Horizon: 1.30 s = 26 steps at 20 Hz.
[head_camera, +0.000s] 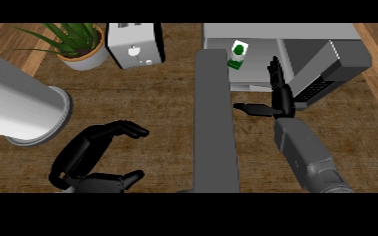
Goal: Pick up the milk, place it into the microwave and close the microwave
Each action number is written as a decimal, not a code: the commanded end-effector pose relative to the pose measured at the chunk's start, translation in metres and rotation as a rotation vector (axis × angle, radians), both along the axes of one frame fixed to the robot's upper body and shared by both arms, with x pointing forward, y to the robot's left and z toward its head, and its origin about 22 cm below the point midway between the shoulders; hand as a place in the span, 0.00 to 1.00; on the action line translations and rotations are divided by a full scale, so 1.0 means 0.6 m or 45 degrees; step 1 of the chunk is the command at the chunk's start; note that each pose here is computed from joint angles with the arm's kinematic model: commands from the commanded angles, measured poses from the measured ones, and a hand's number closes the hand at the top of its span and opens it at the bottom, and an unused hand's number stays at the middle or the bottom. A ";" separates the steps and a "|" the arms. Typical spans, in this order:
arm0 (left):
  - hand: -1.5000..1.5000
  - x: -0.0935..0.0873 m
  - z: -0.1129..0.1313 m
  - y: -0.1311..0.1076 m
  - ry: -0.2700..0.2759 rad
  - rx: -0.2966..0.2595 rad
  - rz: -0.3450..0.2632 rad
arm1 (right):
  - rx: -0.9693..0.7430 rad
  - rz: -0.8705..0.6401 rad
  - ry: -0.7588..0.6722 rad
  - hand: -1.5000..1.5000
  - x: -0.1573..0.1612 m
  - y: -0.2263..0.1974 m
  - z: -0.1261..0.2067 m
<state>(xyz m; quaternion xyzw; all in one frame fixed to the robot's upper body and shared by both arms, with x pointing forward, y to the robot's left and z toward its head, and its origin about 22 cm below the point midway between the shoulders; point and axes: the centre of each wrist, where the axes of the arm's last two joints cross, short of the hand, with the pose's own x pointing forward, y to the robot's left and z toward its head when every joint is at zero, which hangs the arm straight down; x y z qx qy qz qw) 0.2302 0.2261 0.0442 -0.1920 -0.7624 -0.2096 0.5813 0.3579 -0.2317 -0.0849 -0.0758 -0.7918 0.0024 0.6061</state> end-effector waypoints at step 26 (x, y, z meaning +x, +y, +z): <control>1.00 0.010 -0.156 -0.238 0.091 0.375 -0.490 | -0.010 0.067 -0.139 0.00 -0.261 -0.128 0.049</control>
